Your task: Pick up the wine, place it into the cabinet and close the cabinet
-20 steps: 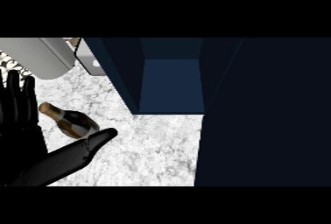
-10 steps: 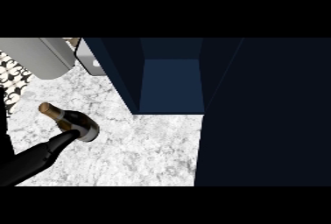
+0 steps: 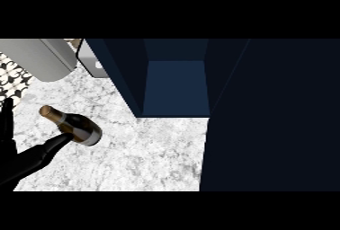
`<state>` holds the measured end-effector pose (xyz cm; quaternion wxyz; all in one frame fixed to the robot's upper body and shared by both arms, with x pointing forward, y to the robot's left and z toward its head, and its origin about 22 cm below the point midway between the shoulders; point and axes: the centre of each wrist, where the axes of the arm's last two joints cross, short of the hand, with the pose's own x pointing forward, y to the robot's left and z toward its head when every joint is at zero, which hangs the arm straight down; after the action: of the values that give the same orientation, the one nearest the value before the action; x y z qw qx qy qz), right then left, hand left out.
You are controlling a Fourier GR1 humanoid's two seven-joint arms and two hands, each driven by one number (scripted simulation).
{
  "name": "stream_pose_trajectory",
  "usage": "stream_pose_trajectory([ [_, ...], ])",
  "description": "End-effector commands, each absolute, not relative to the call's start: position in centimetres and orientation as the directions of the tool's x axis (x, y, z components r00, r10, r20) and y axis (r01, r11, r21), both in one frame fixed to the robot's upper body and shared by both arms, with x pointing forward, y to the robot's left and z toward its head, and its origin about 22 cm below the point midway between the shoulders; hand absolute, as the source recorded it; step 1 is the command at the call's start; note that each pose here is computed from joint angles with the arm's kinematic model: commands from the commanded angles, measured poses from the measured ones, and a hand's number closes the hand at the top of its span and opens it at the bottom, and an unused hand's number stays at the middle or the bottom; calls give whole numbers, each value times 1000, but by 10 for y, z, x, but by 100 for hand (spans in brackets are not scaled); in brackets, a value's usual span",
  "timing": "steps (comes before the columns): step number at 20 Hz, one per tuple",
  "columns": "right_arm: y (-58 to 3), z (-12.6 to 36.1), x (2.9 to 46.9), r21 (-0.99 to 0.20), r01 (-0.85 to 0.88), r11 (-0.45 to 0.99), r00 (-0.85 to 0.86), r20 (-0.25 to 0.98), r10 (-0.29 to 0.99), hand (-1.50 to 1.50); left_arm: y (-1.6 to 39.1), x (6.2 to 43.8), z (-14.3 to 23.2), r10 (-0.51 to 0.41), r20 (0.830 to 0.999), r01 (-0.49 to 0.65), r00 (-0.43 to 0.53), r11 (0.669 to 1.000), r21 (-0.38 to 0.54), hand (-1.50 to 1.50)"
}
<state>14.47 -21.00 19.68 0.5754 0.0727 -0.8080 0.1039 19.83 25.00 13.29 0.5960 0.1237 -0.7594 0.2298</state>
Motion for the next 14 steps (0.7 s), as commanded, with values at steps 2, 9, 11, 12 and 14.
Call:
stream_pose_trajectory([
  [2, -219, 218, 124, -70, -249, 966, -385, 922, -33, -150, 268, 197, 103, 126, 967, -464, -220, 859, -218, -150],
  [9, -214, 226, 114, -61, -281, 958, -372, 927, -50, -150, 261, 214, 65, 131, 970, -463, -204, 860, -213, -150],
  [11, -219, 228, 106, -99, -279, 955, -373, 928, -13, -150, 278, 219, 48, 116, 974, -496, -195, 845, -200, -150],
  [12, -214, 219, 129, -88, -267, 960, -385, 923, -22, -150, 270, 212, 54, 97, 975, -492, -201, 850, -186, -150],
  [14, -212, 222, 114, -82, -254, 964, -362, 932, -16, -150, 294, 205, 49, 85, 975, -512, -207, 840, -182, -150],
])
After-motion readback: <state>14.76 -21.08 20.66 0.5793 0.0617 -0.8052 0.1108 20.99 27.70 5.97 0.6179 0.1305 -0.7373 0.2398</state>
